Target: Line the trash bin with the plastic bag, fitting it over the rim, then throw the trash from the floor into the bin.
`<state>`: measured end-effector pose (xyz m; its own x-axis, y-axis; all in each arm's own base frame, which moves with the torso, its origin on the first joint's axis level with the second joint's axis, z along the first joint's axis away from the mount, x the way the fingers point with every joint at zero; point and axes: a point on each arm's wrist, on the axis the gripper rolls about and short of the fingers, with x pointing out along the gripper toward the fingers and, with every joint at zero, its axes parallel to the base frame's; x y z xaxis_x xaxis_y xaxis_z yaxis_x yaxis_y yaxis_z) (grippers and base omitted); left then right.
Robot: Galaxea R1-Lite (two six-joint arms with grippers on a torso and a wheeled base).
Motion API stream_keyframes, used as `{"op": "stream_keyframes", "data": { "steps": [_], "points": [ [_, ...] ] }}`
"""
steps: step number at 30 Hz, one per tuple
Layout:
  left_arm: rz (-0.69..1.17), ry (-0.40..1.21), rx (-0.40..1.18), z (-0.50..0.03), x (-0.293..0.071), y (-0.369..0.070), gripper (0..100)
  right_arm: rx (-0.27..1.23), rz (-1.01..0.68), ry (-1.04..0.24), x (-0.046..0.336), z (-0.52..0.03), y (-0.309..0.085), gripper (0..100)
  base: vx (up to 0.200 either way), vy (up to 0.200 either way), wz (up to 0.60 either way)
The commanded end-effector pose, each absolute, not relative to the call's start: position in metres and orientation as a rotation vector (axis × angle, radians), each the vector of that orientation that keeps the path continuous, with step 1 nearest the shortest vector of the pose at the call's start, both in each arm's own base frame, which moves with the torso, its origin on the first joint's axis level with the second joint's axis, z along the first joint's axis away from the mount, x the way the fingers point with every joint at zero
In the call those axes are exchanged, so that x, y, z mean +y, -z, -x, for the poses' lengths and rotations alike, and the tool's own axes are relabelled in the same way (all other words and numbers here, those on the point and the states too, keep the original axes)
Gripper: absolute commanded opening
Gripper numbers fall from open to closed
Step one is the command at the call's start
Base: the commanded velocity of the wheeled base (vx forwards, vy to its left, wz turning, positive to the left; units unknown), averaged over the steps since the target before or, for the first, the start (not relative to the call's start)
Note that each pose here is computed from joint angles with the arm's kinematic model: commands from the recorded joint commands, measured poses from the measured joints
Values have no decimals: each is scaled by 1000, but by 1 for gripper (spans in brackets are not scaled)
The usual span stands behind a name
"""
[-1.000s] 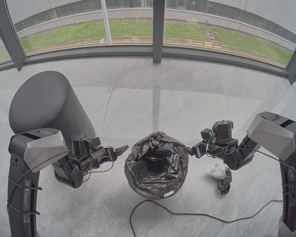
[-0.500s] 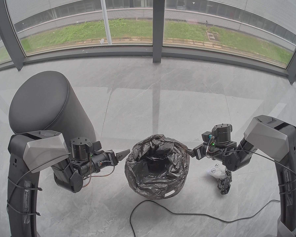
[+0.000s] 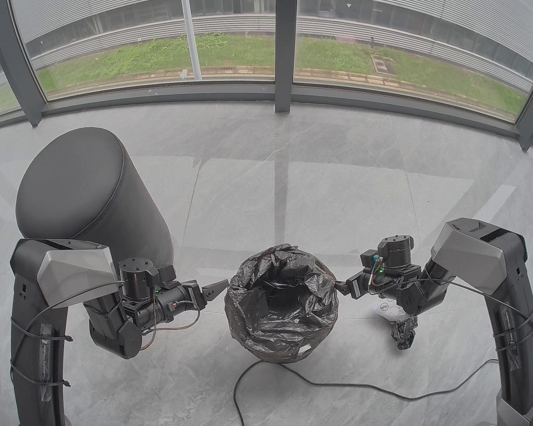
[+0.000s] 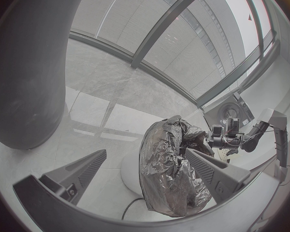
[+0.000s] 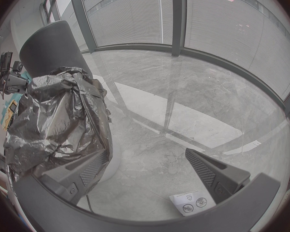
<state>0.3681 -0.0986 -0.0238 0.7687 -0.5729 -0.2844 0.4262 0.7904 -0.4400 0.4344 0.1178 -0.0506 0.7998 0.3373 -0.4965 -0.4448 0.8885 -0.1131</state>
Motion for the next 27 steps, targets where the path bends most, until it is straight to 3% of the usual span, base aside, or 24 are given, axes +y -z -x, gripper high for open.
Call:
{"op": "stream_keyframes", "data": {
  "steps": [1, 21, 27],
  "points": [
    [366, 556, 426, -367, -99, 24, 100, 501, 229, -432, 117, -434, 57, 100, 0, 0, 0],
    [364, 541, 465, -369, -102, 41, 100, 485, 218, -448, 96, -389, -8, 100, 0, 0, 0],
    [358, 599, 354, -415, -123, 6, 100, 491, 214, -435, 88, -379, -17, 100, 0, 0, 0]
  ]
}}
